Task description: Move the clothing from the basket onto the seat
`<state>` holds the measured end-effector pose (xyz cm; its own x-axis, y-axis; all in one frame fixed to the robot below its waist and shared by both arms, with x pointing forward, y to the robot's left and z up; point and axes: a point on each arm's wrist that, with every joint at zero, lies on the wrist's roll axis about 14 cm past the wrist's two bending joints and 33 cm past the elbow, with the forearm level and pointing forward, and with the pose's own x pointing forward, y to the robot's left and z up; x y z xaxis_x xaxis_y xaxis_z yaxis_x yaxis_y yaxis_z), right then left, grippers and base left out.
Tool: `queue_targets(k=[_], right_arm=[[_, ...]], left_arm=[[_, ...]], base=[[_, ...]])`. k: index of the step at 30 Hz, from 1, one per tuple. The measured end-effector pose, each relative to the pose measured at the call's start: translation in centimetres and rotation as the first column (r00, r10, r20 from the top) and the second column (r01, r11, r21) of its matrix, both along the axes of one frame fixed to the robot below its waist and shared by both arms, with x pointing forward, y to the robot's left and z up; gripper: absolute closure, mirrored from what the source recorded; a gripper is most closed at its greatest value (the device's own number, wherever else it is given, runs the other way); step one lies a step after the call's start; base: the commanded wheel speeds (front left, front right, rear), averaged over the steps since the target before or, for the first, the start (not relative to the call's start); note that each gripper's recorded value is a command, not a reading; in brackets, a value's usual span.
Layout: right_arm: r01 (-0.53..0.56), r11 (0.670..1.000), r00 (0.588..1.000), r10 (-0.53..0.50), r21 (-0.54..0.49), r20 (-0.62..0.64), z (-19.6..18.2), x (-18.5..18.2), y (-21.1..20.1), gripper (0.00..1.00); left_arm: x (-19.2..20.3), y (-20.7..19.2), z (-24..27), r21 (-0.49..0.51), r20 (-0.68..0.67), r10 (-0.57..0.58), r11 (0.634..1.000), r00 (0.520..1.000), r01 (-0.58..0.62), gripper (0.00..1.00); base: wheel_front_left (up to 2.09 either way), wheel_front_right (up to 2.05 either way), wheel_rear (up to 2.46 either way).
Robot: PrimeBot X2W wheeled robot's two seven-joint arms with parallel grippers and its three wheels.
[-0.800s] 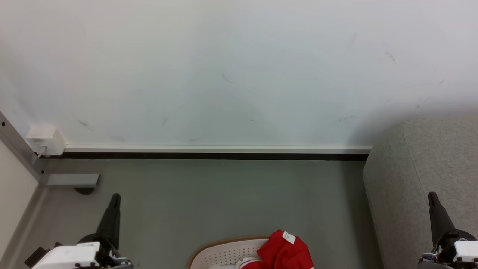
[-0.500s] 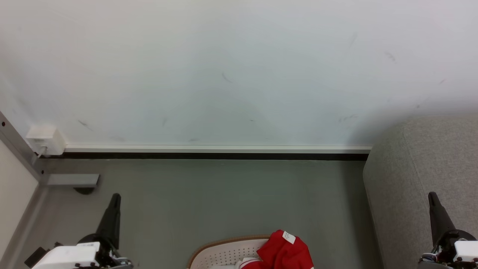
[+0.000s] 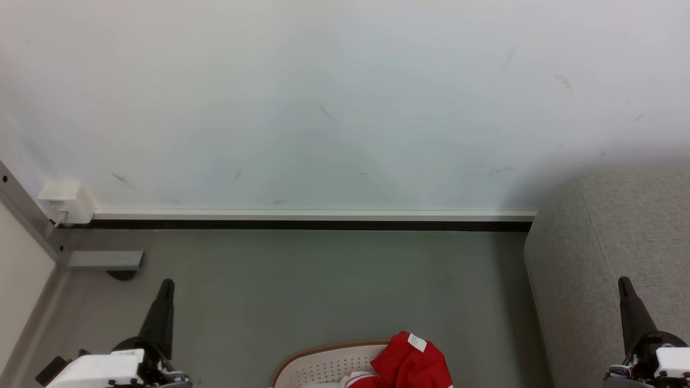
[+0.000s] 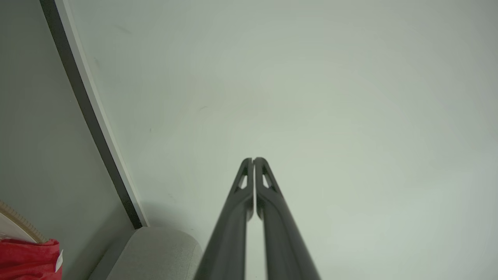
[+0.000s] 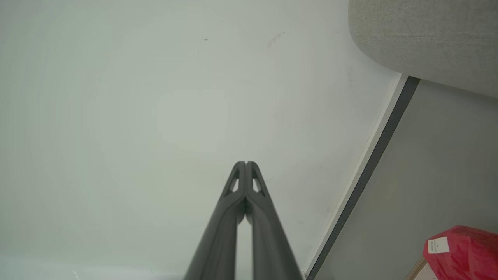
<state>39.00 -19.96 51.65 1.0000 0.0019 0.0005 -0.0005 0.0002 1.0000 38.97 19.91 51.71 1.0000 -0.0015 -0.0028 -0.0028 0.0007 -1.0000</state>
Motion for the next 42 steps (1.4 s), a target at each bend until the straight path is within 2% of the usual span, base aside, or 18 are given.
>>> queue_targets(k=[22, 23, 28, 35, 42], right_arm=[[0.000, 1.000, 1.000, 0.000, 0.000, 0.000, 0.0, 0.0, 0.0, 1.00], [0.000, 1.000, 1.000, 0.000, 0.000, 0.000, 0.0, 0.0, 0.0, 0.00], [-0.004, 1.000, 0.998, 0.005, 0.019, -0.055, -2.0, -0.8, 0.8, 0.00], [-0.007, 0.999, 1.000, 0.008, 0.040, -0.029, -1.2, -0.7, 1.5, 0.00], [-0.013, 1.000, 1.000, 0.013, -0.019, 0.005, -0.4, -0.5, 2.1, 0.00]], left_arm=[[0.0, 0.0, 0.0, 0.000, 0.000, 0.000, 1.000, 1.000, 0.000, 1.00], [0.0, 0.0, 0.0, 0.000, 0.000, 0.000, 1.000, 1.000, 0.000, 0.00], [-0.8, -0.2, -2.2, -0.010, -0.064, 0.004, 1.000, 0.998, -0.005, 0.00], [-0.7, -0.1, -1.8, 0.007, -0.052, 0.026, 1.000, 0.998, -0.026, 0.00], [-0.6, 0.2, -0.9, 0.076, -0.024, 0.050, 0.996, 0.998, -0.048, 0.00]], base=[[0.00, 0.00, 0.00], [0.00, 0.00, 0.00], [0.00, 0.00, 0.00], [0.00, 0.00, 0.00], [0.00, 0.00, 0.00]])
